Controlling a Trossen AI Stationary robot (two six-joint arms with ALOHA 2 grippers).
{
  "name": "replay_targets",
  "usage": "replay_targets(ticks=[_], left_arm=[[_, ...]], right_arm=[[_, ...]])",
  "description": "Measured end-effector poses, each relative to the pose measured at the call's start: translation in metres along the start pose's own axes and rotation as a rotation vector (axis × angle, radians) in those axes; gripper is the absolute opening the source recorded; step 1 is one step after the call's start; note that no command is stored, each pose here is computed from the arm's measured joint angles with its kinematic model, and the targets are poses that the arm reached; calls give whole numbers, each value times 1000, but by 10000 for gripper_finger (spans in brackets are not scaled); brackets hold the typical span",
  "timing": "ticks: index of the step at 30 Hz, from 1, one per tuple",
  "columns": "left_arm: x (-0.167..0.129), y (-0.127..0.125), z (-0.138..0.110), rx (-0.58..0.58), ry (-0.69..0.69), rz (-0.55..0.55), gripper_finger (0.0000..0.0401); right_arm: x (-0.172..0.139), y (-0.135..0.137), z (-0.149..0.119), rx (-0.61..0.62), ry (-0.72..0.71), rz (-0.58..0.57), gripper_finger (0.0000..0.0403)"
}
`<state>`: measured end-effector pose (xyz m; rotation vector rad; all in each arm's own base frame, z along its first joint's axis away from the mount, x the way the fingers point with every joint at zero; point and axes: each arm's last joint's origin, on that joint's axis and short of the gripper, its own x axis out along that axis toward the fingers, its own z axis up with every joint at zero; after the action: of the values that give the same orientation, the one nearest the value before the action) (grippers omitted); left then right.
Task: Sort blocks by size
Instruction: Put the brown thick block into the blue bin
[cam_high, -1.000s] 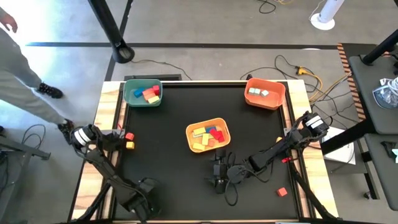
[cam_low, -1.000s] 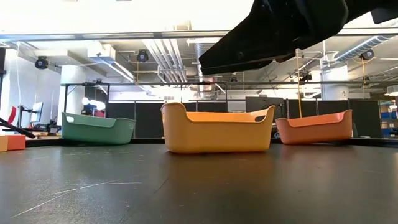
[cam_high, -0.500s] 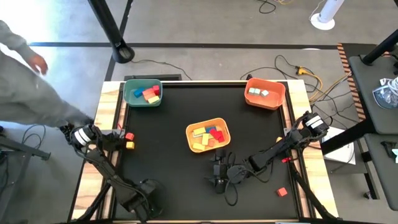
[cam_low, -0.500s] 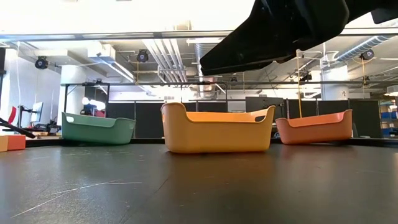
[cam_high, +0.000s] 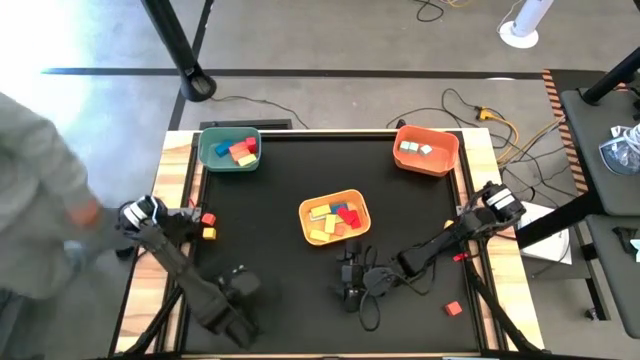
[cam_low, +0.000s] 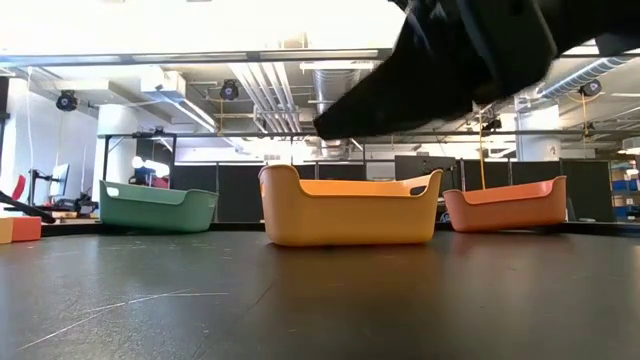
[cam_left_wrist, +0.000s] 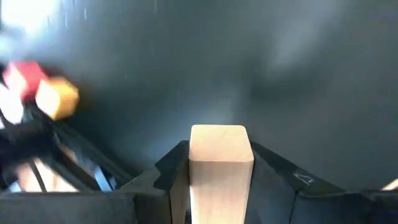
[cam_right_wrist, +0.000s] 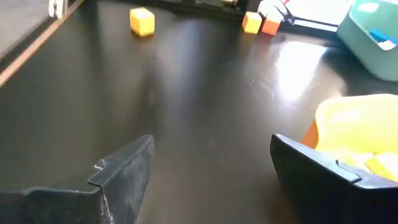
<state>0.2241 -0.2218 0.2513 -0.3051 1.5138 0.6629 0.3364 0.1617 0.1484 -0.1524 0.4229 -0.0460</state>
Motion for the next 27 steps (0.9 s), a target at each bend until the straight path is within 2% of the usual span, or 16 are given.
replay_targets(ticks=[5,10,18,27], left_arm=[[-1,15,42,97,-10,26,122],[-5,46,84,132,-69,72,122],[-13,111,147,16,-232,193,122],[2,182,201,-108,-198,314,123]], right_arm=[[3,2,-7,-25,25,23,303],[3,2,-6,-42,24,24,303],[2,3,-6,-43,25,26,315],[0,6,-7,-50,26,36,300]])
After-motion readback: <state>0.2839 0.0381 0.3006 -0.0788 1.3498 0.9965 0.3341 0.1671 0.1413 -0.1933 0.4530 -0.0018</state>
